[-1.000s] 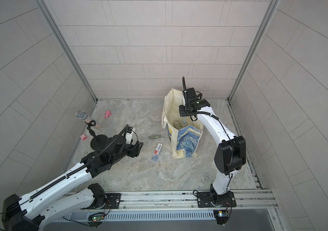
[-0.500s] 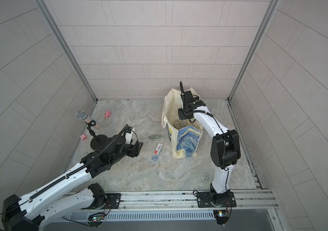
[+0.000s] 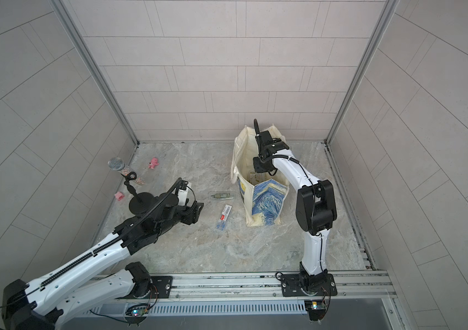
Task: Put the compass set into the canvas bag
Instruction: Place the compass set in the canvas bag.
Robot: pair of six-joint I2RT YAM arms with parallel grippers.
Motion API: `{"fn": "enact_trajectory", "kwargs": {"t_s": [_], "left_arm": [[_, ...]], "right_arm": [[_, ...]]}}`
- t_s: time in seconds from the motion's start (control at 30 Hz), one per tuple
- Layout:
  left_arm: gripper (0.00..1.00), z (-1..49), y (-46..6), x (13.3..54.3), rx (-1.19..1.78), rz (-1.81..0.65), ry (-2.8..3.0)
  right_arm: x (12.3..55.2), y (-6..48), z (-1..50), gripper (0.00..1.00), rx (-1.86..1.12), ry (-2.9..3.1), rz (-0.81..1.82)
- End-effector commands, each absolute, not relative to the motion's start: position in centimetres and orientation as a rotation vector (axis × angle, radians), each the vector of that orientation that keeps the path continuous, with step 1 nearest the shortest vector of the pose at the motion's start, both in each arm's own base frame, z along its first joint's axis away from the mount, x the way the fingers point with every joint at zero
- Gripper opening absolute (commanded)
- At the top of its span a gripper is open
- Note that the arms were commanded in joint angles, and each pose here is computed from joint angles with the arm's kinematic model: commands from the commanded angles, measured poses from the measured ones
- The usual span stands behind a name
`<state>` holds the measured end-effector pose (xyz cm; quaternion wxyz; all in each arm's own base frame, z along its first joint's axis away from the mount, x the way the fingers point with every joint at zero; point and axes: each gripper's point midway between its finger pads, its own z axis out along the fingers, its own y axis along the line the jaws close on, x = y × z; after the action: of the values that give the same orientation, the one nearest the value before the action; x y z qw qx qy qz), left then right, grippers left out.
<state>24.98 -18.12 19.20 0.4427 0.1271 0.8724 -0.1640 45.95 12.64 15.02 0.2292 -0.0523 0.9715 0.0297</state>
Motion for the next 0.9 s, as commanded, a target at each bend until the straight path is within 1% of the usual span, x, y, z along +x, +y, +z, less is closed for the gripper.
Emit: {"fn": "enact_trajectory", "kwargs": {"t_s": [0.0,0.27,0.53,0.7,0.87], "left_arm": [[0.73,19.1,-17.8,25.1,0.301,-0.398,2.166],[0.73,19.1,-17.8,25.0,0.301,-0.399,2.166],[0.73,19.1,-17.8,25.0,0.301,-0.401,2.164],[0.73,19.1,-17.9,25.1,0.304,-0.403,2.165],[0.74,19.0,-17.9,25.1,0.306,-0.399,2.167]], "right_arm": [[45.6,12.0,14.5,0.12,-0.126,2.712,0.044],[45.5,12.0,16.6,0.36,-0.126,2.671,0.065],[45.5,12.3,20.0,0.45,-0.125,2.595,0.109],[45.4,12.4,21.8,0.47,-0.127,2.548,0.131],[44.7,12.3,24.9,0.48,-0.126,2.475,0.152]]}}
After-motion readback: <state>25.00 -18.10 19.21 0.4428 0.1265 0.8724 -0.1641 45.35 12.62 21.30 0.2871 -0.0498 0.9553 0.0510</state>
